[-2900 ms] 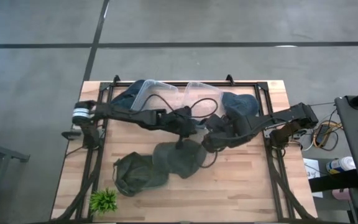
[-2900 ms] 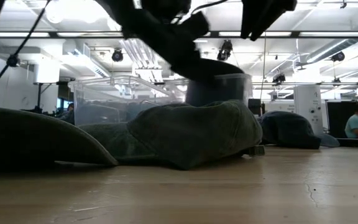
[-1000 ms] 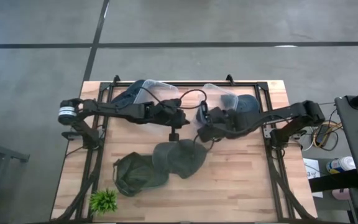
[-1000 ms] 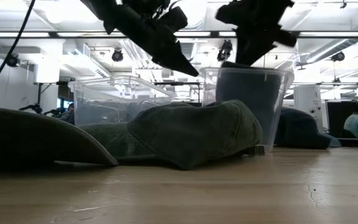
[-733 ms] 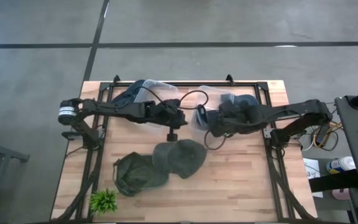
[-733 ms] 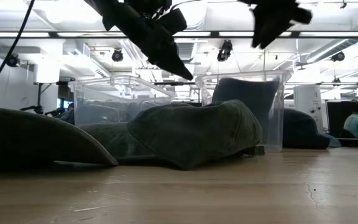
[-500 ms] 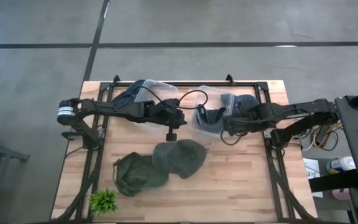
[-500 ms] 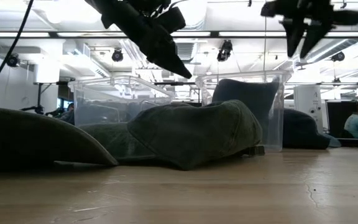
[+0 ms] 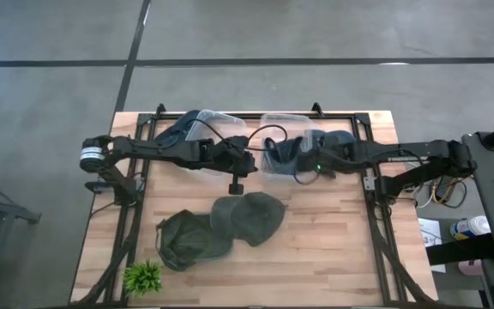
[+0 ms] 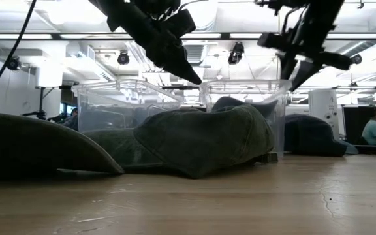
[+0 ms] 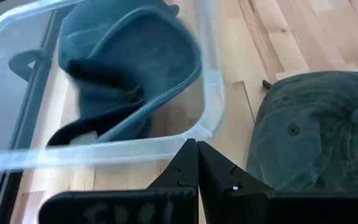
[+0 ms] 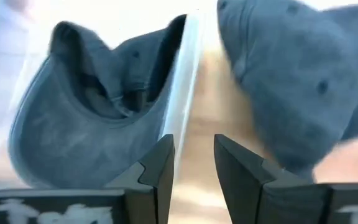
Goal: Pick & Place hat
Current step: Adjust the right transparent bin, then put the right blue cap into the right transparent bin
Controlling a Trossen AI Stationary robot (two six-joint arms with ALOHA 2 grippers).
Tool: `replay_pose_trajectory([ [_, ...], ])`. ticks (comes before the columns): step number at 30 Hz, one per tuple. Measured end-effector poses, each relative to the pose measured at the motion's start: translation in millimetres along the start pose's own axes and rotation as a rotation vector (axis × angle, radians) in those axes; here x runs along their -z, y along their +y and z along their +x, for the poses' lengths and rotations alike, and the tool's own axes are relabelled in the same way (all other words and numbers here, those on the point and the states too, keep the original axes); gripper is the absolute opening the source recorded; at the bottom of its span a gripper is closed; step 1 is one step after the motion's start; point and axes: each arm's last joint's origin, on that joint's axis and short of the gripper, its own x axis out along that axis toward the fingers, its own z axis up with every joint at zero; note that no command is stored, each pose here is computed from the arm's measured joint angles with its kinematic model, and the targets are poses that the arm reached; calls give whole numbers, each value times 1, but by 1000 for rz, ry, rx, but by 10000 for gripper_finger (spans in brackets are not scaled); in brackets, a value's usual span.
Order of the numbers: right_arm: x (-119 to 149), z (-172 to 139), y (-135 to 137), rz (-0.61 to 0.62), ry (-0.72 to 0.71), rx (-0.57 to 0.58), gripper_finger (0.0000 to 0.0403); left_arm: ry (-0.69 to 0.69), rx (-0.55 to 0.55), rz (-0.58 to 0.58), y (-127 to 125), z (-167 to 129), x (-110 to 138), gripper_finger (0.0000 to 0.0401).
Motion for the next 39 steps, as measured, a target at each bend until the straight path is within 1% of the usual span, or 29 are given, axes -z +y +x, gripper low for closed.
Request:
replay_pose_trajectory([
  [3, -16, 2, -2, -51, -19, 30, 109, 10, 3, -1, 0, 1, 2, 0],
  [6, -33, -1, -1, -82, -51, 31, 107, 9, 2, -1, 0, 1, 2, 0],
  [11, -45, -32, 4, -191, -75, -26, 109, 10, 3, -15, 0, 1, 2, 0],
  [13, -43, -48, 3, -256, -57, -24, 111, 14, 4, -15, 0, 0, 2, 0],
  [16, -28, -66, -6, -340, 34, 53, 115, 28, 8, -16, -1, -1, 3, 0],
  [18, -12, -70, -18, -355, 133, 145, 118, 40, 13, -16, -1, -3, 4, 0],
  [20, 6, -68, -26, -343, 214, 203, 121, 42, 13, -17, -1, -5, 4, 0],
  [22, 23, -61, -30, -295, 270, 211, 124, 42, 13, -25, -1, -6, 3, 0],
  [24, 33, -48, -34, -189, 296, 215, 127, 46, 12, -43, 0, -6, 4, 0],
  [25, 35, -42, -37, -125, 290, 221, 128, 46, 15, -62, 0, -6, 4, 0],
  [27, 33, -29, -44, 13, 218, 251, 130, 49, 51, -108, 1, -7, 4, 0],
  [29, 26, -21, -52, 138, 131, 288, 129, 51, 98, -159, 2, -8, 3, 0],
  [31, 15, -16, -61, 215, 59, 309, 126, 48, 121, -203, 3, -10, 2, 0],
  [34, -5, -7, -73, 283, -24, 341, 121, 47, 123, -220, 4, -11, 0, 0],
  [39, -40, 19, -93, 401, -60, 367, 119, 41, 121, -220, 5, -12, -2, 0],
])
